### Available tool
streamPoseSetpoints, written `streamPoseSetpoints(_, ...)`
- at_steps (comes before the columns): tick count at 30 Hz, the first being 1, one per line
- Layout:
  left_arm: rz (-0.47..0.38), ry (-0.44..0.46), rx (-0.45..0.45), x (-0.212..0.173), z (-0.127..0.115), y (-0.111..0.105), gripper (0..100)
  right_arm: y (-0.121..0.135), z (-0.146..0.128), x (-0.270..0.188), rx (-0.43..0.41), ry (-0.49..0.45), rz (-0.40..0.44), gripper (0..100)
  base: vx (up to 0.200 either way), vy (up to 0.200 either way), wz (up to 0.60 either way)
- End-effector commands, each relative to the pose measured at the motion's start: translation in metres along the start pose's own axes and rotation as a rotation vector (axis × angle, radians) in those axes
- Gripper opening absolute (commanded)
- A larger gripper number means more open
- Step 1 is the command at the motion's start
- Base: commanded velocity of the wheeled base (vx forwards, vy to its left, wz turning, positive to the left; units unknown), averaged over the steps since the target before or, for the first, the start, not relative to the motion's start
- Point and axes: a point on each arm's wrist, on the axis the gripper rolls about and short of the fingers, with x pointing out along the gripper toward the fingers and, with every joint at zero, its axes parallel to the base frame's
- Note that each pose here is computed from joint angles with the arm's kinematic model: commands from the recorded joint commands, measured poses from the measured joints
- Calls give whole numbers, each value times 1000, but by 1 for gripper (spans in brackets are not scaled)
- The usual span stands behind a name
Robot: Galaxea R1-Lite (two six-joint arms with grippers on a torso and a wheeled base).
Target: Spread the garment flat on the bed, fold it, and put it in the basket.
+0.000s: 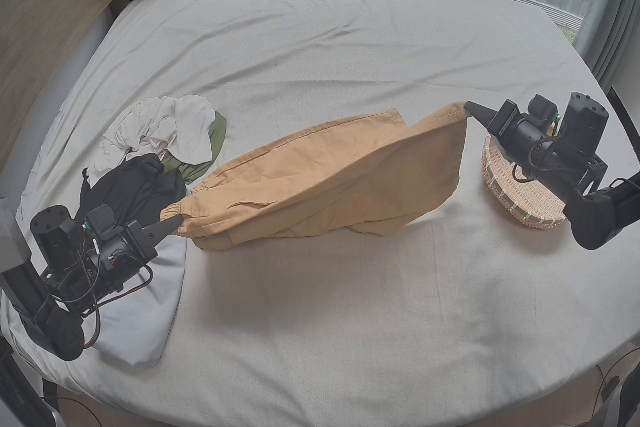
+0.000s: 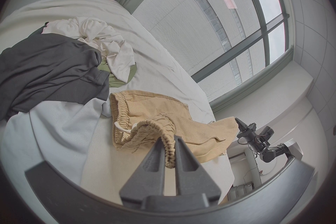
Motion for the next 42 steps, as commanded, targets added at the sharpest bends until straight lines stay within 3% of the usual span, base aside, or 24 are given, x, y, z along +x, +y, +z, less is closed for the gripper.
streamPoseSetpoints(1,11,12,-9,4,-3,5,0,-9,-6,9,4,12,-12,0,0,0,0)
streamPoseSetpoints(13,82,-39,-25,30,-2,25,0,-30,-17,59,-7,-3,22,0,0,0,0)
streamPoseSetpoints(25,51,-107,-70,60,6,24,0,-48,-29,84,-17,-12,27,0,0,0,0)
streamPoseSetpoints(26,46,-110,-69,63,6,23,100,-48,-28,83,-21,-14,27,0,0,0,0)
streamPoseSetpoints(28,41,-113,-71,67,7,24,100,-48,-26,83,-30,-31,35,0,0,0,0)
streamPoseSetpoints(29,43,-113,-74,68,7,25,100,-47,-23,83,-40,-49,47,100,0,0,0)
streamPoseSetpoints(37,89,-169,-84,70,11,29,100,-48,-20,72,-40,-51,28,100,0,0,0)
streamPoseSetpoints(42,55,-159,-75,51,12,6,100,-44,-39,42,-16,36,-19,100,0,0,0)
